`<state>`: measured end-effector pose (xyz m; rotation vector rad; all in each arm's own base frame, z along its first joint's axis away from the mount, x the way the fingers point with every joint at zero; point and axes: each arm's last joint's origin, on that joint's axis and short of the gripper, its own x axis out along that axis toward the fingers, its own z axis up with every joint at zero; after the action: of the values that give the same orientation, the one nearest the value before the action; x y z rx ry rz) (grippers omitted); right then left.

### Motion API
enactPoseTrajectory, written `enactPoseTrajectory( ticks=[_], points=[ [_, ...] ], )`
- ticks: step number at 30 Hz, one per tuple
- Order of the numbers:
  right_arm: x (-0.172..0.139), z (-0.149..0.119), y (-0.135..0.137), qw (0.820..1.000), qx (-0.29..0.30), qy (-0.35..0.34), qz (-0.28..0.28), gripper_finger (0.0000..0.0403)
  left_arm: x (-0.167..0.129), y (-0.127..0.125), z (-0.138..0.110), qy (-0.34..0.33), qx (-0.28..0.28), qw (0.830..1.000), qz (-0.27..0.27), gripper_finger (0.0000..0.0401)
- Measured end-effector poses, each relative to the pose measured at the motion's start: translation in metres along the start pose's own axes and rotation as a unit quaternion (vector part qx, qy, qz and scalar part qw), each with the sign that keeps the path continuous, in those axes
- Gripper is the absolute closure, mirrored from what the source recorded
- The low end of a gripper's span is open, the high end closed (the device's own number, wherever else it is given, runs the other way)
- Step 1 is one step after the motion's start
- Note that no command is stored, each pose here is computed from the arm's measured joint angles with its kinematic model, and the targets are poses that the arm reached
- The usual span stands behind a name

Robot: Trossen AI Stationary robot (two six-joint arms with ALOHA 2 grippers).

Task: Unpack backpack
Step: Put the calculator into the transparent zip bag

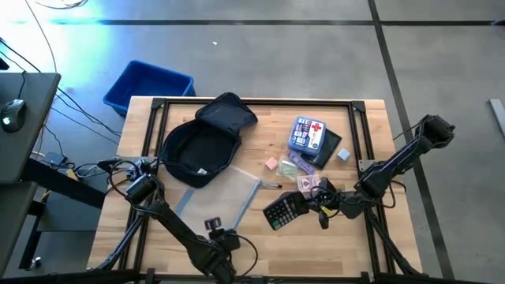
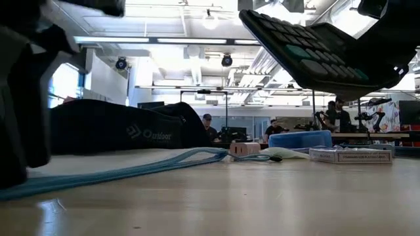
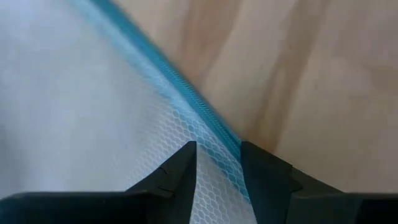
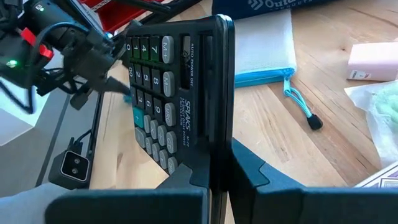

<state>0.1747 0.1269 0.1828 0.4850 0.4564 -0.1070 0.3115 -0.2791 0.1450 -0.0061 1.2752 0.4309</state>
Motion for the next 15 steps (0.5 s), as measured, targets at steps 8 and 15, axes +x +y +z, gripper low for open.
enactPoseTrajectory(
  ticks=[8, 15],
  points=[
    [0.0, 0.0, 0.0, 1.0, -0.001, 0.001, -0.002, 0.0396, -0.001, 0.007, -0.009, 0.07, -0.037, 0.997, 0.023, 0.0373],
    [0.0, 0.0, 0.0, 1.0, -0.001, 0.002, -0.002, 0.0394, -0.01, -0.002, -0.014, 0.081, -0.06, 0.995, -0.008, 0.0388]
  ],
)
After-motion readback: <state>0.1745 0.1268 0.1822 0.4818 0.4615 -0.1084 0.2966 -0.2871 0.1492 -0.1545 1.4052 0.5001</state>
